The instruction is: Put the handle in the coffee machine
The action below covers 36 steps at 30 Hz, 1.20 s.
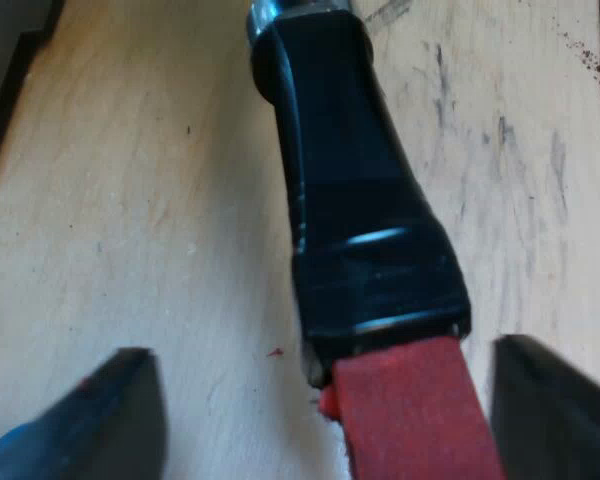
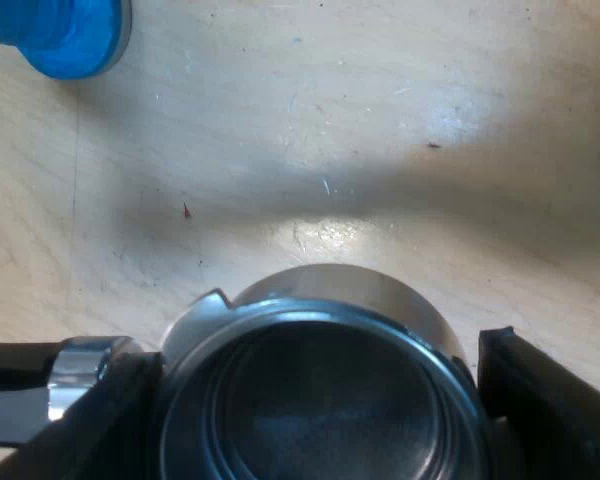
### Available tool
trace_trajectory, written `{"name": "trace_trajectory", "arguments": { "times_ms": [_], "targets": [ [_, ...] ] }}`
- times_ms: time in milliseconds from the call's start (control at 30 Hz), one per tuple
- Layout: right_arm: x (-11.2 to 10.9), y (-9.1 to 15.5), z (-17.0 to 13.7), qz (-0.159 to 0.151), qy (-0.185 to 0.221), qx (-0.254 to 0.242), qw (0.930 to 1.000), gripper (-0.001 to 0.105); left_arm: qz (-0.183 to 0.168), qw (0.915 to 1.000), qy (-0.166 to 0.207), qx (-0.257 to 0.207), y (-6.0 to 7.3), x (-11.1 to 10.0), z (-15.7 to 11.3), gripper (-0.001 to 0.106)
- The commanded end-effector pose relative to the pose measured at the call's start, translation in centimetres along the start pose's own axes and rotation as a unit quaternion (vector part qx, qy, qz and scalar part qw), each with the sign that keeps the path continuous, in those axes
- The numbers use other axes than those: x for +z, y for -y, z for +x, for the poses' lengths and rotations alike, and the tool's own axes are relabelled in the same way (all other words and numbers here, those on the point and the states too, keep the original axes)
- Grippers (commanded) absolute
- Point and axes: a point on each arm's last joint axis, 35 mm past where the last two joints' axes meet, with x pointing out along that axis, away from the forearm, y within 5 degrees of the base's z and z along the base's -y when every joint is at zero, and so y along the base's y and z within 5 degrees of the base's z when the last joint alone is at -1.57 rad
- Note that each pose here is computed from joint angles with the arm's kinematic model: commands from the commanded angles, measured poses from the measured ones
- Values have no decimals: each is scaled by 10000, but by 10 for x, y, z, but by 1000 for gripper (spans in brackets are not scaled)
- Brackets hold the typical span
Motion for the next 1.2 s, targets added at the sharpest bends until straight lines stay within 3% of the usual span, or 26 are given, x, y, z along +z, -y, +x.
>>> {"name": "trace_trajectory", "arguments": {
  "times_ms": [33, 267, 667, 767, 933, 1033, 1200],
  "targets": [
    [1, -4, -8, -41, 84, 187, 9998, 0, 21, 10000, 55, -74, 0, 1, -1, 40],
    [1, -4, -8, -28, 84, 187, 9998, 0, 21, 10000, 55, -74, 0, 1, -1, 2],
    [1, -5, -8, -18, 50, 296, 9995, 1, 34, 9997, 136, -185, 1, 1, -1, 0],
    [1, -5, -8, -19, 26, 376, 9993, 17, 34, 9997, 136, -185, 1, 1, -1, 0],
    [1, -4, -8, -18, 66, 243, 9997, 63, 47, 9997, 151, -176, 1, 2, -2, 0],
    [1, -4, -8, -38, 74, 219, 9997, 76, 58, 9997, 164, -169, 2, 2, -2, 0],
    [2, -2, -8, -42, 180, -133, 9997, 78, 58, 9997, 164, -169, 2, 2, -2, 0]
  ]
}}
